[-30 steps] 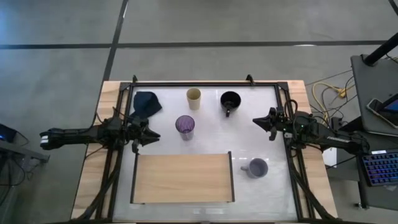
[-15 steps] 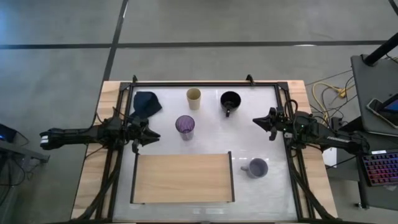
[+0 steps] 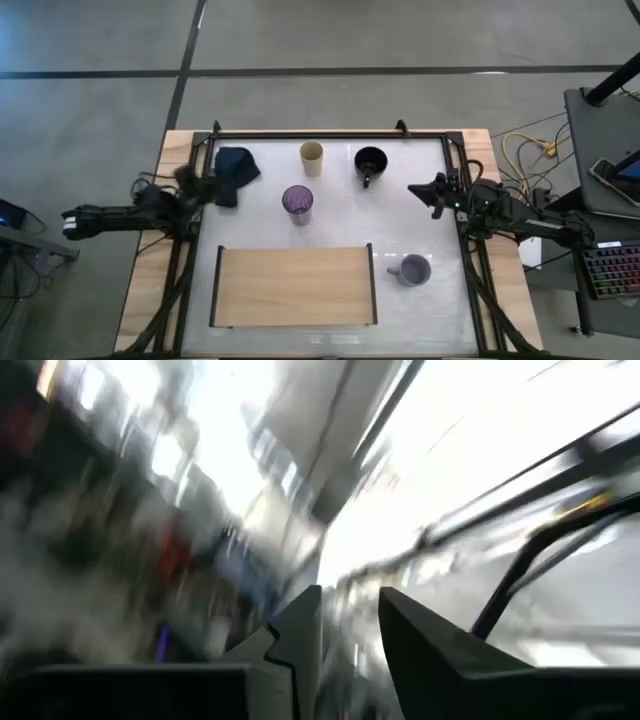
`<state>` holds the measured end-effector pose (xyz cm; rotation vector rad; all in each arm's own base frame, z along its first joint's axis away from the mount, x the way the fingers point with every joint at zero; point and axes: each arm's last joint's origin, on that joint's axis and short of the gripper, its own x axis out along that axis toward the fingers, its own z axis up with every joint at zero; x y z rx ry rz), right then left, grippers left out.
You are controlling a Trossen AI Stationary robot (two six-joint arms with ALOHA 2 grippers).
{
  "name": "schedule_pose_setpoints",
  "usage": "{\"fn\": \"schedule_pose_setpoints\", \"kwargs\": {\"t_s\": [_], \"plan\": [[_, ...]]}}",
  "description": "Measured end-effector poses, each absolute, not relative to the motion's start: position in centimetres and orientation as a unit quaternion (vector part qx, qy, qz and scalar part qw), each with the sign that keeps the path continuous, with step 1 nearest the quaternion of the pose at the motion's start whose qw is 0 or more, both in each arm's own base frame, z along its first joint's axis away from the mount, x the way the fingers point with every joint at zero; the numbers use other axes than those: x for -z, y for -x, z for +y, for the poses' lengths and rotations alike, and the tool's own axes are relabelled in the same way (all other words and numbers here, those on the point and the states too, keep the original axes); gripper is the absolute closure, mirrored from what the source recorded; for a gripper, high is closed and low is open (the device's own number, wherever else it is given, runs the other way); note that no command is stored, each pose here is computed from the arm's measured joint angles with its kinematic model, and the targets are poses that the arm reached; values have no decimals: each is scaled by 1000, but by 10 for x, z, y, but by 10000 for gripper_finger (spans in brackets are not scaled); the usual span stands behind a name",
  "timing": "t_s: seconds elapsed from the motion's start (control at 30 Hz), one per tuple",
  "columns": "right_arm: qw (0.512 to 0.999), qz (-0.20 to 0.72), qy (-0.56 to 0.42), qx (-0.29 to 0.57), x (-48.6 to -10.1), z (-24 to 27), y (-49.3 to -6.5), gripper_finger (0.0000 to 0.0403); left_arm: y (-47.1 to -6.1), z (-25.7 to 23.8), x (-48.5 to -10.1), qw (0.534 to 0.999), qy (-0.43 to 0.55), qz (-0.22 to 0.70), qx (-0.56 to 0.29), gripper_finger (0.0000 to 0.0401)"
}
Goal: Stack small to large cups/mugs on shelf
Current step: Put the purple cup on the shelf
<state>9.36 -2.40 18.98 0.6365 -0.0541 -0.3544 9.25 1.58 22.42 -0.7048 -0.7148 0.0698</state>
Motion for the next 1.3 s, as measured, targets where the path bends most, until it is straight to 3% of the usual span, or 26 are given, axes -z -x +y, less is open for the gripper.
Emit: {"fn": "schedule_pose_setpoints", "kwargs": {"t_s": [0.13,0.23,0.33,0.4,0.5,0.57,0.67,0.87,1.0,1.17,1.3], "plan": [[917,-52,-300,256,-190,-29,-91,394,-78,20,-246,810,343,-468,-82,313],[903,-69,-295,305,-190,-31,-90,394,-75,18,-269,827,274,-484,-82,313],[896,-83,-305,313,-191,-32,-89,394,-80,19,-317,845,223,-471,-120,313],[886,-99,-332,307,-192,-32,-89,394,-93,20,-354,895,185,-377,-150,313],[865,-120,-385,298,-193,-32,-89,394,-114,22,-390,956,171,-86,-222,313],[862,-124,-392,297,-193,-32,-89,394,-112,25,-398,928,176,116,-307,313],[865,-122,-385,298,-194,-32,-89,394,-131,29,-406,857,173,277,-399,313],[871,-115,-386,282,-194,-31,-90,394,-216,36,-401,859,125,354,-348,300],[872,-113,-387,276,-194,-31,-90,394,-264,45,-367,821,96,442,-349,261],[882,-98,-392,242,-194,-29,-91,394,-286,52,-345,790,119,512,-316,209],[888,-88,-394,219,-194,-27,-92,394,-294,51,-337,792,129,518,-296,189]]}}
